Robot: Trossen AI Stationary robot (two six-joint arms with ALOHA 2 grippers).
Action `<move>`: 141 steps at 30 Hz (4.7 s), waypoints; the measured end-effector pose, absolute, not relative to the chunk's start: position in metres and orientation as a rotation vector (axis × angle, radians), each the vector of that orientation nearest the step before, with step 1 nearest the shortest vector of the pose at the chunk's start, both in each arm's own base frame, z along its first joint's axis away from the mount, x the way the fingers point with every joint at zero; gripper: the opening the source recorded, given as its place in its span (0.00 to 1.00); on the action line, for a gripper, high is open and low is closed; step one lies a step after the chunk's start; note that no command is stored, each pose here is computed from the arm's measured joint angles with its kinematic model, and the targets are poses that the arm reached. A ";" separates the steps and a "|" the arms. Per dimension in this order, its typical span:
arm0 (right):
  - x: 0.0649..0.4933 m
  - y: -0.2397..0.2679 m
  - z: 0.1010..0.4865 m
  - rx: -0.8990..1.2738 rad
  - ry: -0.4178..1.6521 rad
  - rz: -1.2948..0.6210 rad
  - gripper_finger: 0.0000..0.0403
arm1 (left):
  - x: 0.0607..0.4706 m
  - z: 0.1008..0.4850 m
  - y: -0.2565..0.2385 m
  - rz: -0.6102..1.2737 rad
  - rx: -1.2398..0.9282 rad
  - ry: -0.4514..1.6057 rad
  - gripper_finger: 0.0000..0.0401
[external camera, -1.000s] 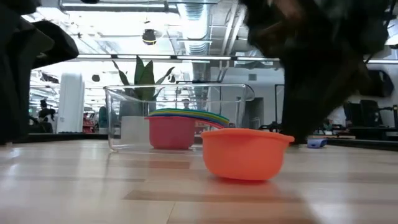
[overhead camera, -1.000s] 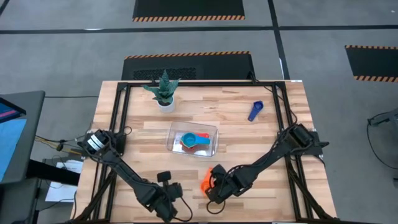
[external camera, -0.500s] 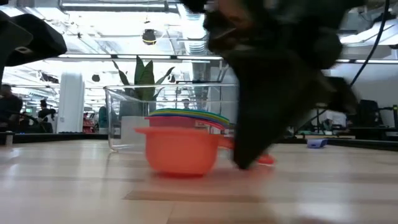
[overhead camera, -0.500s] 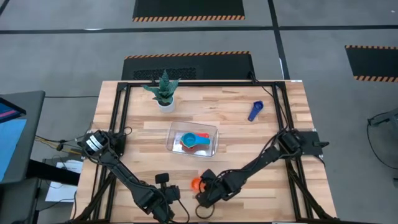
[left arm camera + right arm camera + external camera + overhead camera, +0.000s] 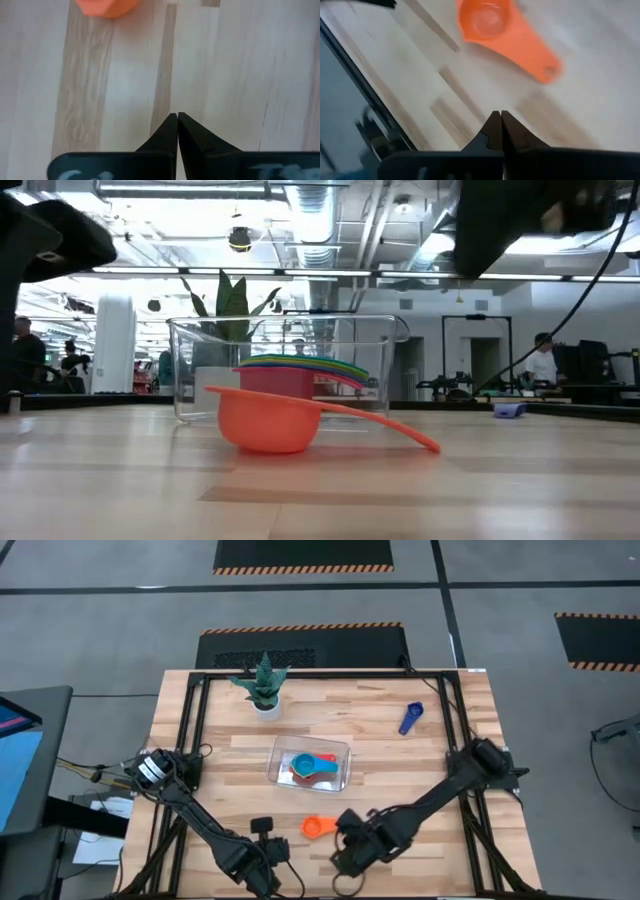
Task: Nest measuring cups in basket
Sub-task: Stack the orange measuring cup into the light blue measuring cup
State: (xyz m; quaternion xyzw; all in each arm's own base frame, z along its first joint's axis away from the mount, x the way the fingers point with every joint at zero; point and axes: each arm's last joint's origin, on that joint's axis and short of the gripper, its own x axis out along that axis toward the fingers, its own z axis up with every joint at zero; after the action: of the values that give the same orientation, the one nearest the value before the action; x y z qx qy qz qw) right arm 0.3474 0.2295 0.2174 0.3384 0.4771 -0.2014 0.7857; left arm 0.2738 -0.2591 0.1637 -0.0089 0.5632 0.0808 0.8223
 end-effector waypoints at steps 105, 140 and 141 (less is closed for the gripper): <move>0.163 0.134 0.254 0.463 0.829 -0.859 0.09 | 0.372 0.154 -0.180 -0.219 0.279 1.234 0.53; 0.163 0.135 0.254 0.470 0.827 -0.853 0.09 | 0.358 0.276 -0.167 -0.112 0.268 1.301 0.00; 0.163 0.135 0.254 0.471 0.826 -0.852 0.09 | 0.355 0.284 -0.163 -0.098 0.329 1.286 0.00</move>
State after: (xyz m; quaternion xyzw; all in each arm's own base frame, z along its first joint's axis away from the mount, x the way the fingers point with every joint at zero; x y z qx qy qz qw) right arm 0.1631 0.1348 0.2537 0.2199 0.3857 -0.3976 0.8030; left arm 0.3555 -0.1632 0.2842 0.1526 0.5965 -0.0457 0.7866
